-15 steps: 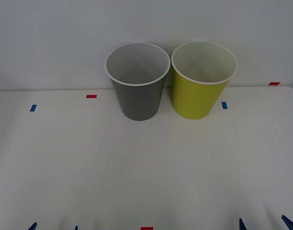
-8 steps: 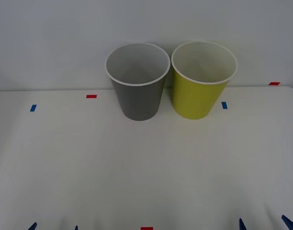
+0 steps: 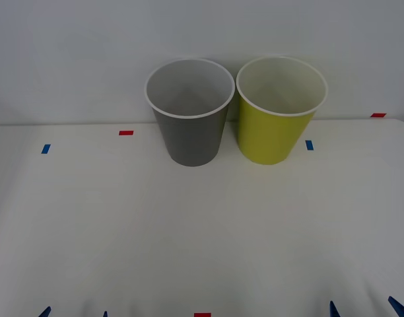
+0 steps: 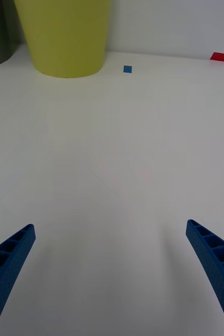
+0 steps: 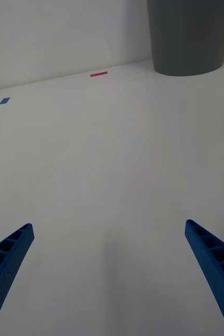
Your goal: Put cans in the gray bin and PET bottles in the light green bin.
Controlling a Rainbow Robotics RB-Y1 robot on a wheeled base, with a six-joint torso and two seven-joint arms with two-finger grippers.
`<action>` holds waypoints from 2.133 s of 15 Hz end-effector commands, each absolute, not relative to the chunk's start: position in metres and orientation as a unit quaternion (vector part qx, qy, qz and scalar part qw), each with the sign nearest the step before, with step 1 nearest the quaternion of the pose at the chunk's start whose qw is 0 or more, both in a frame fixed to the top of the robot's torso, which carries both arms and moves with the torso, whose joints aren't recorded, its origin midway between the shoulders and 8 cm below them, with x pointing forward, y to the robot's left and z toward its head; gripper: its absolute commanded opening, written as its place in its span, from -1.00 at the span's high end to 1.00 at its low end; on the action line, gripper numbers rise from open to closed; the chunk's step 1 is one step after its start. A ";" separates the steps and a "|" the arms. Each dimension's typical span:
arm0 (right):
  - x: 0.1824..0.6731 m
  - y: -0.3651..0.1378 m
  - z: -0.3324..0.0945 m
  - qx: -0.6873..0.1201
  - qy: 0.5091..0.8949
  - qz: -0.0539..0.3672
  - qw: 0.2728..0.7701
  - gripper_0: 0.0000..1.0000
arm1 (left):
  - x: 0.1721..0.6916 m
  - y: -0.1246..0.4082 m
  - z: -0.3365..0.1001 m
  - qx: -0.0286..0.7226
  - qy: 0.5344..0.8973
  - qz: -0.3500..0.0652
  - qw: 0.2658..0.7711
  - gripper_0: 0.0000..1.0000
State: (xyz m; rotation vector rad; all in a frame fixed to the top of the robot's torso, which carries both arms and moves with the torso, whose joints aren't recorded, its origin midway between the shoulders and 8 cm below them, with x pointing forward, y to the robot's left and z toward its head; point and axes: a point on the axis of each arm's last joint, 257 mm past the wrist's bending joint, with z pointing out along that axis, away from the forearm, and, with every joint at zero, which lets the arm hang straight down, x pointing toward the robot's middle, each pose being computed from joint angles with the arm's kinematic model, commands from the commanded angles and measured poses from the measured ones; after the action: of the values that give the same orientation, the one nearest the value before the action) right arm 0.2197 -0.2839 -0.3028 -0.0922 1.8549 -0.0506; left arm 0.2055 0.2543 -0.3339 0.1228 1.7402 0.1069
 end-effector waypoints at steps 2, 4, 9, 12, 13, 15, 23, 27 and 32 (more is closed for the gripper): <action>0.220 -0.284 -0.303 -0.040 0.800 -0.022 0.599 -1.00 | 0.205 0.254 -0.334 0.054 0.764 0.047 0.642 -1.00; 0.220 -0.284 -0.303 -0.040 0.800 -0.022 0.599 -1.00 | 0.205 0.254 -0.334 0.054 0.764 0.047 0.642 -1.00; 0.220 -0.284 -0.303 -0.040 0.800 -0.022 0.599 -1.00 | 0.205 0.254 -0.334 0.054 0.764 0.047 0.642 -1.00; 0.220 -0.284 -0.303 -0.040 0.800 -0.022 0.599 -1.00 | 0.205 0.254 -0.334 0.054 0.764 0.047 0.642 -1.00; 0.220 -0.284 -0.303 -0.040 0.800 -0.022 0.599 -1.00 | 0.205 0.254 -0.334 0.054 0.764 0.047 0.642 -1.00; 0.220 -0.284 -0.303 -0.040 0.800 -0.022 0.599 -1.00 | 0.205 0.254 -0.334 0.054 0.764 0.047 0.642 -1.00; 0.220 -0.284 -0.303 -0.040 0.800 -0.022 0.599 -1.00 | 0.205 0.254 -0.334 0.054 0.764 0.047 0.642 -1.00; 0.220 -0.284 -0.303 -0.040 0.800 -0.022 0.599 -1.00 | 0.205 0.254 -0.334 0.054 0.764 0.047 0.642 -1.00; 0.220 -0.284 -0.303 -0.040 0.800 -0.022 0.599 -1.00 | 0.205 0.254 -0.334 0.054 0.764 0.047 0.642 -1.00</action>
State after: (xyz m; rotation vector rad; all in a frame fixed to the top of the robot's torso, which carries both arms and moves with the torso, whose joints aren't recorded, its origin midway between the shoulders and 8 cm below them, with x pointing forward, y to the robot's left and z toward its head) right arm 0.2197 -0.2839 -0.3028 -0.0921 1.8550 -0.0505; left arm 0.2055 0.2543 -0.3339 0.1228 1.7402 0.1069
